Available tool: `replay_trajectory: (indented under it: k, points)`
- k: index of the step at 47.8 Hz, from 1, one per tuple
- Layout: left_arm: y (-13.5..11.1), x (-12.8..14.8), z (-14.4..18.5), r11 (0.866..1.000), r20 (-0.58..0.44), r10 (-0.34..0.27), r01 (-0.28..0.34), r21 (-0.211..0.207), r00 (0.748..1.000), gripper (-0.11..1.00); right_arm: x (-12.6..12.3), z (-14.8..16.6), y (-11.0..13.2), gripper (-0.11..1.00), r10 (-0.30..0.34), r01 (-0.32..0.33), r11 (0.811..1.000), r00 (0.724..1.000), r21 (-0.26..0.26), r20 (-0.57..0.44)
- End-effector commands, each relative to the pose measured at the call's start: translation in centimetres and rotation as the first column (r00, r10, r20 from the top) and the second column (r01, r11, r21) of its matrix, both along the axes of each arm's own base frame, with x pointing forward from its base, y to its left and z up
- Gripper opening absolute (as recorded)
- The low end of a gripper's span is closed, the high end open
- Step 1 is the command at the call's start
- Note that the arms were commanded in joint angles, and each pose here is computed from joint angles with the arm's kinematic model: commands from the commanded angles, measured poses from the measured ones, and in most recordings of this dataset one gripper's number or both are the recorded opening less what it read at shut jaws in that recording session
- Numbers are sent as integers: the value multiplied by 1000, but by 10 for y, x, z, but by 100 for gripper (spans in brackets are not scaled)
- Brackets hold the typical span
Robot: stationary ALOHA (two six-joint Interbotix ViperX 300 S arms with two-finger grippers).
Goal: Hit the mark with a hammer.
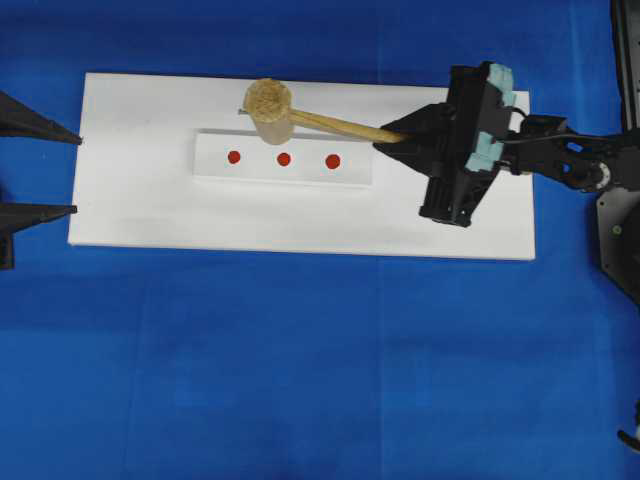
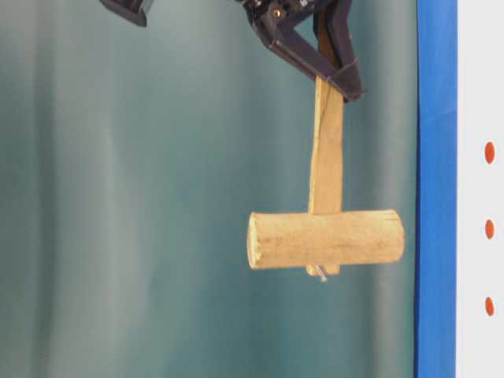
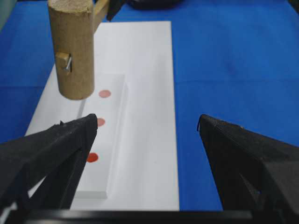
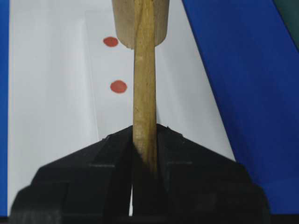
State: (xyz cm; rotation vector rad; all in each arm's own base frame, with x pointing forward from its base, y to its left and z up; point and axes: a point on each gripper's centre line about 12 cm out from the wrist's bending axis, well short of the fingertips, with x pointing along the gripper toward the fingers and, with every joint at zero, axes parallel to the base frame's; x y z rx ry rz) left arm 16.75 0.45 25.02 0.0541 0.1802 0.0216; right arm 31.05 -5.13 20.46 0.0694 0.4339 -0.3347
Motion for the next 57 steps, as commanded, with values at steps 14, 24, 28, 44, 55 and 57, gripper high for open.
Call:
replay_trajectory:
  k: [14, 24, 28, 44, 55, 57]
  points:
    - [0, 2, 5, 1000, 15, 1, -1, 2, 1000, 87, 6, -12, 3, 2, 14, -13, 999, 999, 34, -44]
    - [0, 2, 4, 1000, 14, 1, -1, 2, 1000, 87, 12, -53, 7, 2, 17, 4, 993, 984, 115, -175]
    - [1, 2, 4, 1000, 12, 3, -3, 2, 1000, 87, 11, -53, 6, 2, 12, 8, 993, 985, 116, -172]
    - [1, 2, 4, 1000, 12, 3, -3, 2, 1000, 87, -11, -3, 3, 2, -19, 19, 998, 1000, 63, -2]
    - [1, 2, 4, 1000, 11, 3, -3, 0, 1000, 87, -48, 20, 6, 2, -15, 10, 998, 994, 57, 104]
    - [1, 2, 4, 1000, 11, 3, -3, 0, 1000, 87, -54, 22, 6, 2, -14, 8, 998, 993, 57, 117]
